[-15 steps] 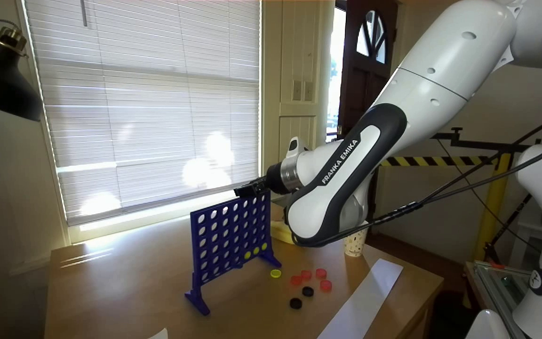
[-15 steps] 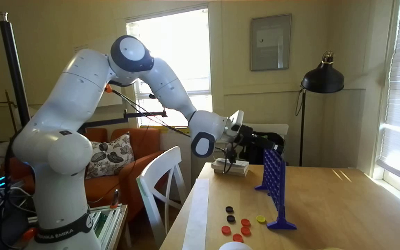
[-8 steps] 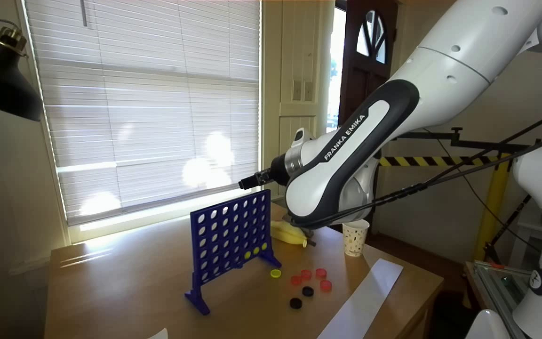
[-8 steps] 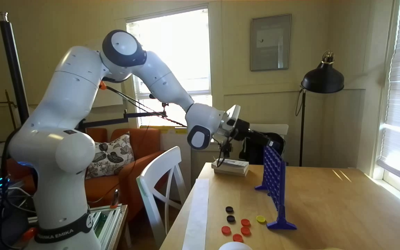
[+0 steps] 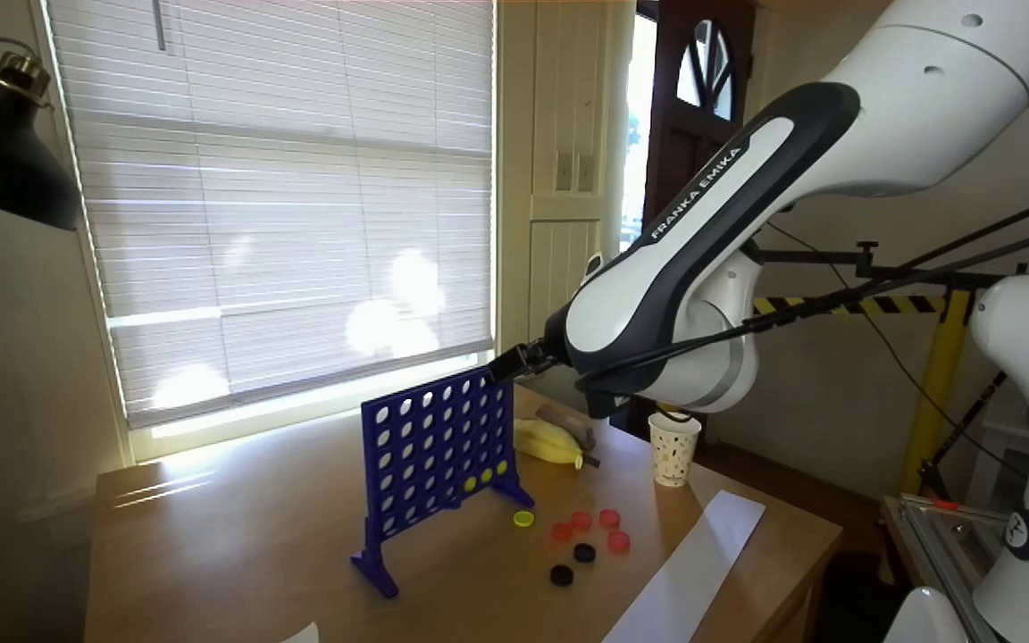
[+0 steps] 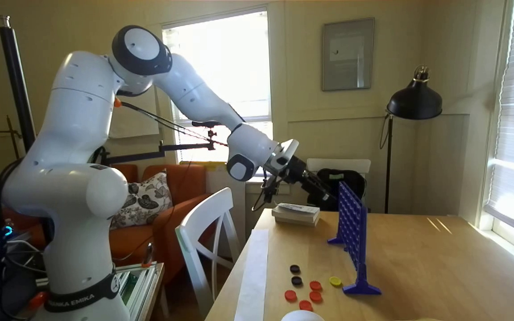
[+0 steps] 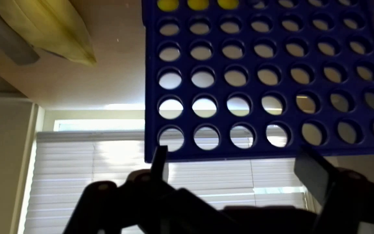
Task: Place one yellow ring in the fifth line of the blue object
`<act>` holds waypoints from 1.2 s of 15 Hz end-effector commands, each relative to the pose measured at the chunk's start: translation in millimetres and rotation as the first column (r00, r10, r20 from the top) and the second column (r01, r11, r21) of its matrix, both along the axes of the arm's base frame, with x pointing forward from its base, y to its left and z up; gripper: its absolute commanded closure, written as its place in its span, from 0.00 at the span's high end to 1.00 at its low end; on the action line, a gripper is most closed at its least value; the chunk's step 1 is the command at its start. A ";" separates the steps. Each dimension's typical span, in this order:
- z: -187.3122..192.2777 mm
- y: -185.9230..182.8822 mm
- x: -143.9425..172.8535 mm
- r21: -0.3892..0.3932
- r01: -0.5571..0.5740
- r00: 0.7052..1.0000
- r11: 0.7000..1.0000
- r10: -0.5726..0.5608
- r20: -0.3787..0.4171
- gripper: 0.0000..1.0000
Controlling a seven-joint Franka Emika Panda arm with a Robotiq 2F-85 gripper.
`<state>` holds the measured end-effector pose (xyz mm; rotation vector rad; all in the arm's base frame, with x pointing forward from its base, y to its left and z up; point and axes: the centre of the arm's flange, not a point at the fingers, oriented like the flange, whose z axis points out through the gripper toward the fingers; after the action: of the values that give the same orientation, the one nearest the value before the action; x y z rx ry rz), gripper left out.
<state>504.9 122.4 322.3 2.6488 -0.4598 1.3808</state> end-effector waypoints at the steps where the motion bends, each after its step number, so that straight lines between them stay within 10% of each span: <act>1: 24.4 -1.8 -32.3 0.033 0.007 0.990 0.999 -0.002 -0.139 1.00; 18: 13.5 -54.3 -67.5 0.047 -0.251 0.878 0.967 0.247 -0.411 1.00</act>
<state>428.5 54.3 277.1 2.8955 -0.1240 0.8916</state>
